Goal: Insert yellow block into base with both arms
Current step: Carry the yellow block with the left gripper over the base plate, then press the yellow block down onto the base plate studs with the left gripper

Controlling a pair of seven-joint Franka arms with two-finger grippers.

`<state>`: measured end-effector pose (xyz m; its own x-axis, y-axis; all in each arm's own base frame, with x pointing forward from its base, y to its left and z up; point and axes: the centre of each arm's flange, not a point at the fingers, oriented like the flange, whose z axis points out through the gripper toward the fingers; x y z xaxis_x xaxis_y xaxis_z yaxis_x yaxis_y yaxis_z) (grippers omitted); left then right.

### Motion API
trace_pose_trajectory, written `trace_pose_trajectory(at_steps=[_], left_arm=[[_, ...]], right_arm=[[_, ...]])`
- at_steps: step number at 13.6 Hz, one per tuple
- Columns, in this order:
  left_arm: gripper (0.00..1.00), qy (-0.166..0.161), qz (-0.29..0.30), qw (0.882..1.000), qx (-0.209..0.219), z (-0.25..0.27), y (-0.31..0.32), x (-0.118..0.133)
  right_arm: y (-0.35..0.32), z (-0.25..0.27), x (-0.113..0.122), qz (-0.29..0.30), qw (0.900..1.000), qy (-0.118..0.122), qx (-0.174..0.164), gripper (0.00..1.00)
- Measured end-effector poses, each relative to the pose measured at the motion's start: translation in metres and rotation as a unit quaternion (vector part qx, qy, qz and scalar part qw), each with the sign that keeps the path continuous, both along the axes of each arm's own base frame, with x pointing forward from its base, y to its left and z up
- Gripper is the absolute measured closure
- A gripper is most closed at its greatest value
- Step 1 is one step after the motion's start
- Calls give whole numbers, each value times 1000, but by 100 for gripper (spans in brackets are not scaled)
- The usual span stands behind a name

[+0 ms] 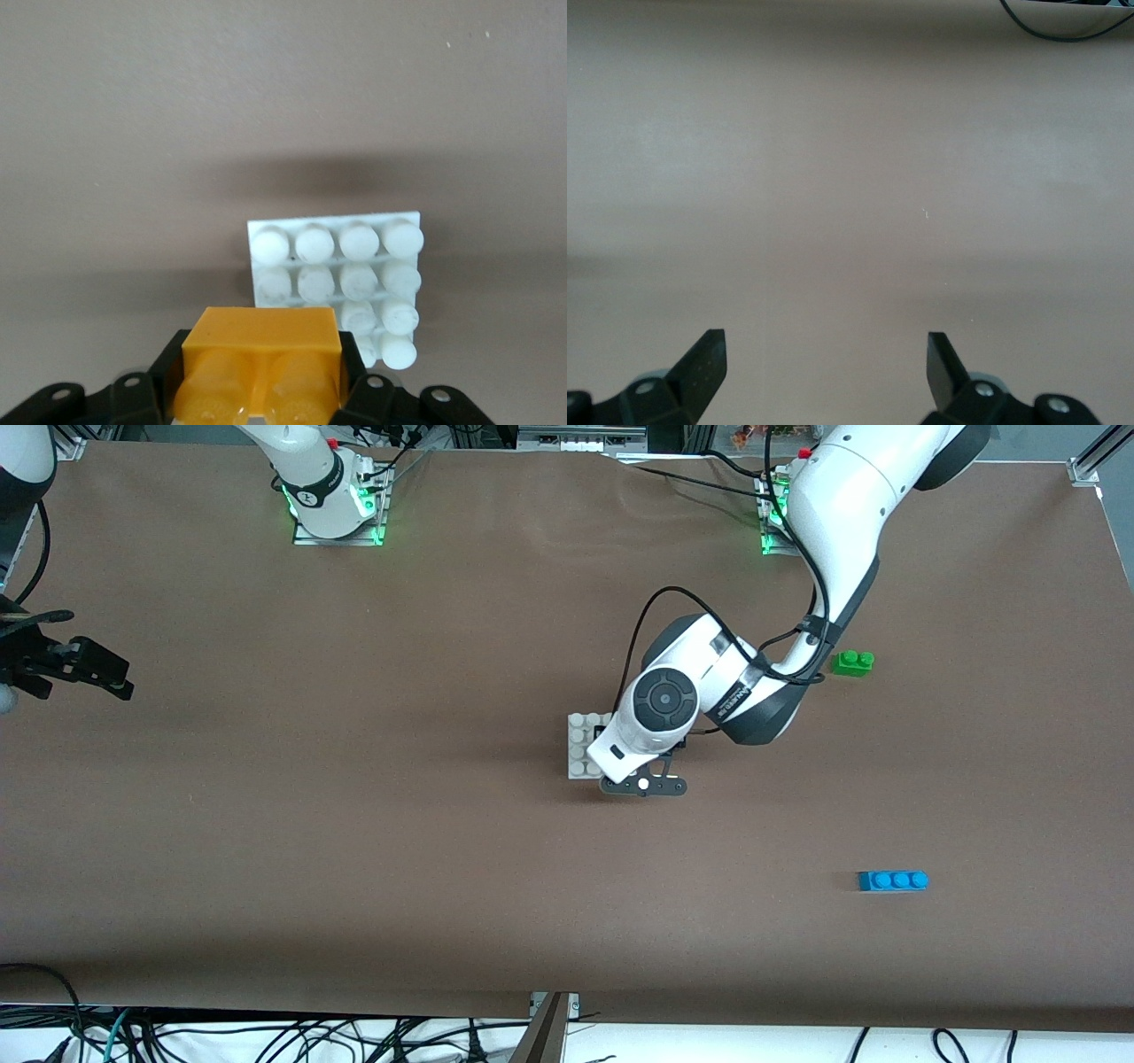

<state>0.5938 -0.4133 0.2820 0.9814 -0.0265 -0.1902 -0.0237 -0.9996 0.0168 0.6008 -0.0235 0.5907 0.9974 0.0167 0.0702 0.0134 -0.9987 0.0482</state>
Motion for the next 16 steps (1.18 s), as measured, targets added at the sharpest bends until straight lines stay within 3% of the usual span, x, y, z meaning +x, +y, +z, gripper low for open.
trace_pose_trajectory(at_steps=[3, 5, 10, 16], left_arm=[[32, 4, -4, 1000, 9, -15, -29, -21], [32, -14, -6, 1000, 21, -28, -43, -29], [32, -29, -23, 998, 44, -44, -48, -34], [32, -26, -21, 999, 40, -62, -56, -41]], right_arm=[[0, 0, 0, 0, 1000, 0, 0, 0], [0, 0, 0, 0, 1000, 0, 0, 0], [0, 0, 0, 0, 1000, 0, 0, 0], [0, 0, 0, 0, 1000, 0, 0, 0]])
